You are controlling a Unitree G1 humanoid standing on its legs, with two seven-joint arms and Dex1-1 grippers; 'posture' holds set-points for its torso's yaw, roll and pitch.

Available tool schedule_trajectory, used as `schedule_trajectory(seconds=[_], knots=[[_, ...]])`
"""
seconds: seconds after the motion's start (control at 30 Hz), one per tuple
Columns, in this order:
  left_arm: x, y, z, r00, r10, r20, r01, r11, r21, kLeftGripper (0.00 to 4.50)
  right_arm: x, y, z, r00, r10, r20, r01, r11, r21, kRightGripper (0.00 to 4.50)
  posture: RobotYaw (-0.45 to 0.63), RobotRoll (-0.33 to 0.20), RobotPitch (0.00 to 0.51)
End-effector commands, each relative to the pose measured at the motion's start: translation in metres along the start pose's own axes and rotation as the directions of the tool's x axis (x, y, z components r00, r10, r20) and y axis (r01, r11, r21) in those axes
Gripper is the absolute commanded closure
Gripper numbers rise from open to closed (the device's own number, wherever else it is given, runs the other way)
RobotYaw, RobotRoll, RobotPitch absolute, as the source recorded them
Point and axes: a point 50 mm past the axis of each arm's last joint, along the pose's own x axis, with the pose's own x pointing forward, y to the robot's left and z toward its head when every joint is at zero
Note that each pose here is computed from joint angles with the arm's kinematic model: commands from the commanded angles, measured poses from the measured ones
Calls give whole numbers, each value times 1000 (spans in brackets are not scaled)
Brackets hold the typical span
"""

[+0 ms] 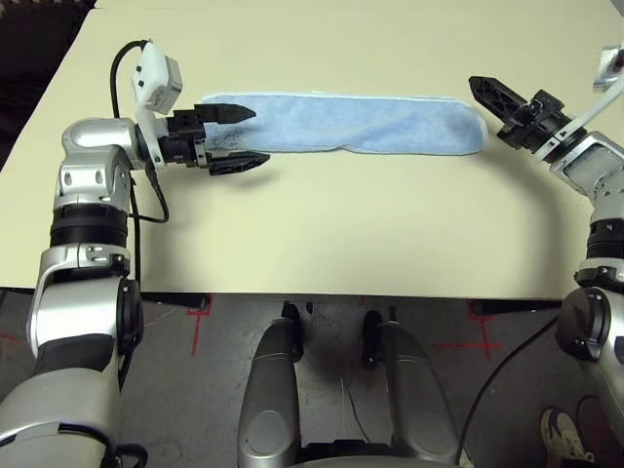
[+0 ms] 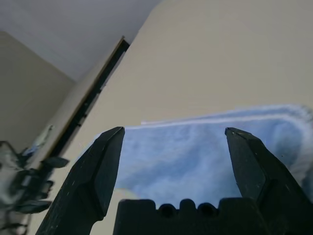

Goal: Fold the towel and set it aside.

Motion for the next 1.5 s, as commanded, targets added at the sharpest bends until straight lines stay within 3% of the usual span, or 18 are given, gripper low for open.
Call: schedule_trajectory(seconds=[0.03,0.43,0.67,1.1,1.5], knots=[[2,-3,-2,999,-46,-25,46,999,-7,29,-19,-1,3,999,-22,-26,24,996,80,37,24,0,353],[9,-4,0,998,-63,-10,63,998,-21,29,-72,-11,-1,990,-126,-67,140,950,280,37,22,0,357],[10,-5,0,997,-74,-11,74,997,-24,29,-85,-14,-17,983,-161,-84,180,919,349,37,20,0,361],[13,-6,4,997,-82,-2,82,996,-26,29,-58,-33,-32,963,-268,-26,258,894,366,37,29,0,363],[13,-6,6,997,-83,-6,83,996,-20,29,-23,-31,-31,973,-228,-30,223,905,361,37,38,0,356]])
